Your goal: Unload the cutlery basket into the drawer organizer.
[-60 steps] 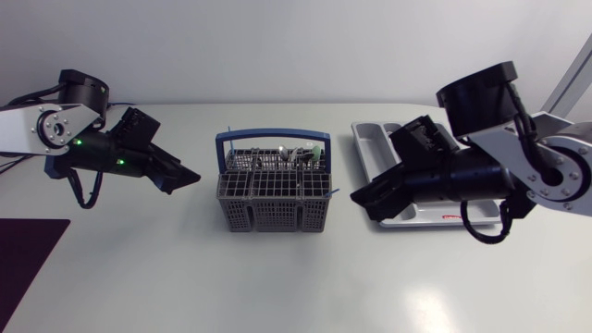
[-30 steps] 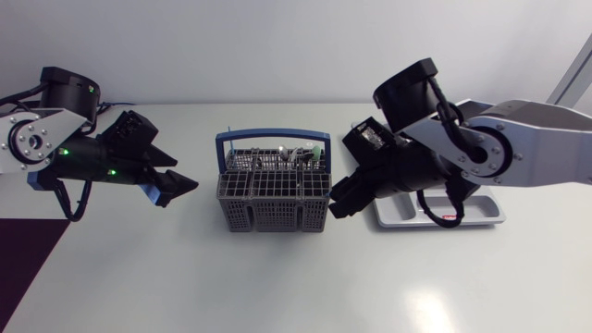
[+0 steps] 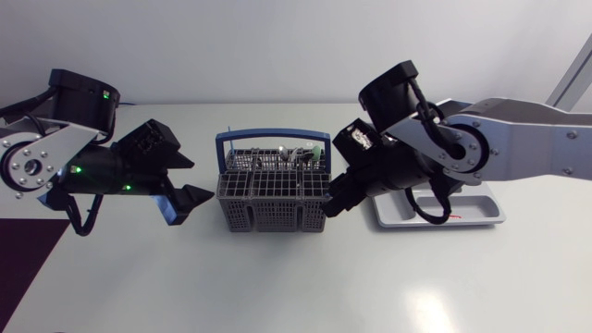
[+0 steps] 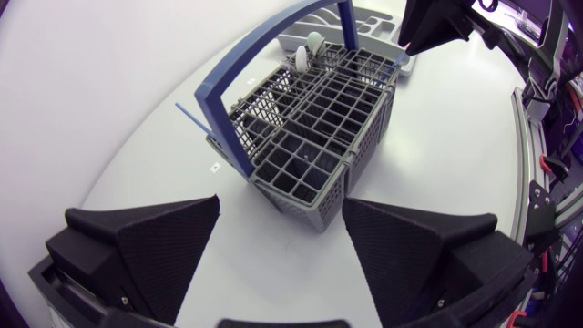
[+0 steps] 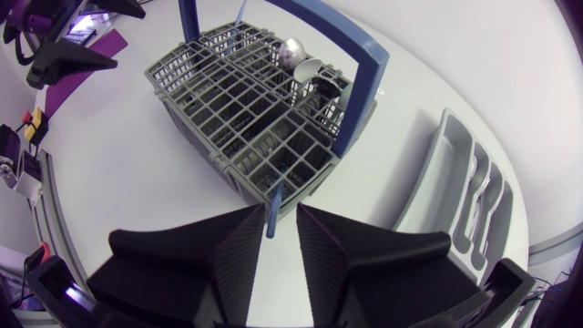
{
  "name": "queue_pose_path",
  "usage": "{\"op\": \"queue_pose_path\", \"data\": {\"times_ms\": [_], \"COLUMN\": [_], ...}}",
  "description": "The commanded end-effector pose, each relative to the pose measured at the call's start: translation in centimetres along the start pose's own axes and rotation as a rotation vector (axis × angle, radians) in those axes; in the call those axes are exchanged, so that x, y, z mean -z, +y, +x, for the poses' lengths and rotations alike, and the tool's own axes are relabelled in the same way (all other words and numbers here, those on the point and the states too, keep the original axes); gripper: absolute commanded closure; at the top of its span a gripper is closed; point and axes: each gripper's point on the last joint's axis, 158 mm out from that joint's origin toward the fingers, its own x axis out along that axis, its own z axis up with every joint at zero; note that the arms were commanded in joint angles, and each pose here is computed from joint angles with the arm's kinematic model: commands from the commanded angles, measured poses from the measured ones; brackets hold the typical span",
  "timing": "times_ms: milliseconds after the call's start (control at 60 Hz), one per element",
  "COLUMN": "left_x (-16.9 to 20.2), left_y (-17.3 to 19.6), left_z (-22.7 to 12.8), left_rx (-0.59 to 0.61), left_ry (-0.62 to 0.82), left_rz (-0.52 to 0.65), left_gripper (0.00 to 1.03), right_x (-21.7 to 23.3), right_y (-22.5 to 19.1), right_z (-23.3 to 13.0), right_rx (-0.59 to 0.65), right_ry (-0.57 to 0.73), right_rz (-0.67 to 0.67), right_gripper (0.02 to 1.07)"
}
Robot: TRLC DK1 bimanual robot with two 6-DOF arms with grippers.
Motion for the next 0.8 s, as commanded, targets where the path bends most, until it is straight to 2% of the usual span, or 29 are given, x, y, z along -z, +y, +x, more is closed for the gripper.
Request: {"op": "queue_pose_path", "data": {"times_ms": [0, 300, 633, 783], "left_x": [0.4, 0.9, 1.4, 1.6], "left_y": [-0.8, -1.1, -1.1, -1.2], "left_z": [0.2, 0.6, 0.6, 0.6], "left_rx": [0.002, -0.001, -0.008, -0.011], "left_ry": [0.004, 0.003, 0.002, -0.001], "left_rz": [0.037, 0.047, 0.056, 0.06], "left_gripper": [0.06, 0.06, 0.06, 0.06], "right_x": [-0.4, -0.6, -1.7, -1.7], "right_y": [0.1, 0.2, 0.5, 0.2], "right_z": [0.2, 0.4, -0.6, -1.3], "right_rx": [0.007, 0.016, 0.031, 0.036], "right_ry": [0.004, -0.002, -0.032, -0.041], "right_rz": [-0.017, -0.036, -0.062, -0.041], "right_gripper": [0.8, 0.88, 0.9, 0.86]}}
